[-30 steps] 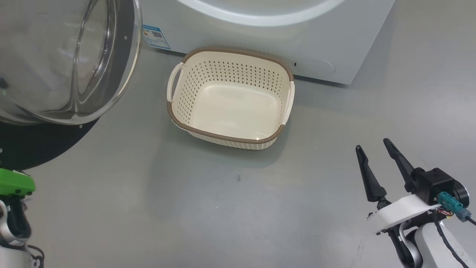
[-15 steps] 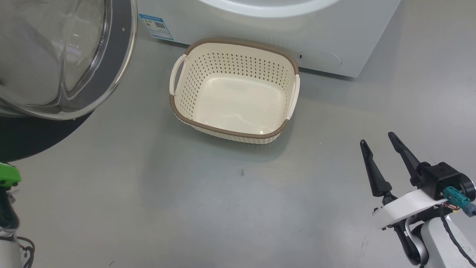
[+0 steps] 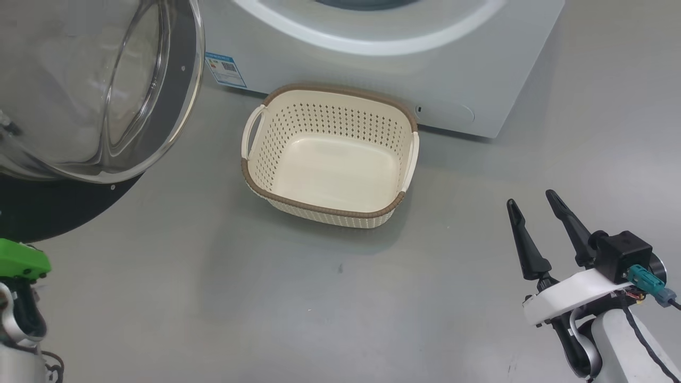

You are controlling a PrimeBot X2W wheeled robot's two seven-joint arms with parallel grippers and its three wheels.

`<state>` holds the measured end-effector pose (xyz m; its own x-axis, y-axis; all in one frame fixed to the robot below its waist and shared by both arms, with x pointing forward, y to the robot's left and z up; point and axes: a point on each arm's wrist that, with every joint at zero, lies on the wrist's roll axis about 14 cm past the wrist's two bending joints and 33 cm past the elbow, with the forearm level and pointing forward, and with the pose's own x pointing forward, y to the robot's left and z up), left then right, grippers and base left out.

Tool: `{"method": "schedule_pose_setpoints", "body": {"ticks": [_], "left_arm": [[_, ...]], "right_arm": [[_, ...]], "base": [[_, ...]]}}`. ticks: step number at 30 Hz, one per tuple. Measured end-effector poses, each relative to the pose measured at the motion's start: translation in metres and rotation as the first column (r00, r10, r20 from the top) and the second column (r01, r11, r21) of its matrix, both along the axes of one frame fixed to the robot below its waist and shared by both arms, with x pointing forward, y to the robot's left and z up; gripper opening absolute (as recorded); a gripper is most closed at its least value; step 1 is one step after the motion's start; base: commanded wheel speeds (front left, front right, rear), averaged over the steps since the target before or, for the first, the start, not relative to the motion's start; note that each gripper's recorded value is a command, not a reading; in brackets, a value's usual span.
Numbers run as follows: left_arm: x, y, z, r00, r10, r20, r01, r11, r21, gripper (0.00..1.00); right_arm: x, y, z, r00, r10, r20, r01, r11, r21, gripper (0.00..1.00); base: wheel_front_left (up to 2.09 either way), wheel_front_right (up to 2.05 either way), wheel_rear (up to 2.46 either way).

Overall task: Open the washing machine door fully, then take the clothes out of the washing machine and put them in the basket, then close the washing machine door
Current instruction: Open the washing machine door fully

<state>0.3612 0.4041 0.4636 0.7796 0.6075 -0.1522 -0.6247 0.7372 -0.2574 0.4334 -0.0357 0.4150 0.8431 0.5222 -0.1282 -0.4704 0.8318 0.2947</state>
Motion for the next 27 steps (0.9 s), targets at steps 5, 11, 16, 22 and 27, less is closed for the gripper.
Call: {"method": "schedule_pose_setpoints", "body": {"ticks": [5, 11, 16, 22, 27], "left_arm": [[0.002, -0.020, 0.002, 0.997, -0.082, -0.006, 0.082, 0.996, 0.018, 0.00], [0.003, -0.046, 0.006, 0.983, -0.183, -0.005, 0.183, 0.982, 0.047, 0.00], [0.002, -0.066, 0.012, 0.969, -0.246, 0.026, 0.244, 0.968, 0.050, 0.00], [0.004, -0.093, 0.016, 0.946, -0.319, 0.059, 0.316, 0.948, 0.044, 0.00], [0.007, -0.119, 0.020, 0.919, -0.387, 0.076, 0.382, 0.921, 0.073, 0.00]], "right_arm": [[-0.003, -0.004, 0.011, 0.999, -0.032, 0.012, 0.032, 0.999, 0.014, 1.00], [-0.008, -0.011, 0.030, 0.996, -0.074, 0.045, 0.073, 0.997, 0.034, 1.00], [-0.013, -0.021, 0.044, 0.991, -0.112, 0.072, 0.109, 0.993, 0.040, 1.00], [-0.020, -0.037, 0.058, 0.982, -0.158, 0.107, 0.154, 0.987, 0.042, 1.00], [-0.030, -0.052, 0.064, 0.972, -0.200, 0.122, 0.197, 0.980, 0.041, 1.00]], "base": [[0.00, 0.00, 0.00], [0.00, 0.00, 0.00], [0.00, 0.00, 0.00], [0.00, 0.00, 0.00], [0.00, 0.00, 0.00]]}}
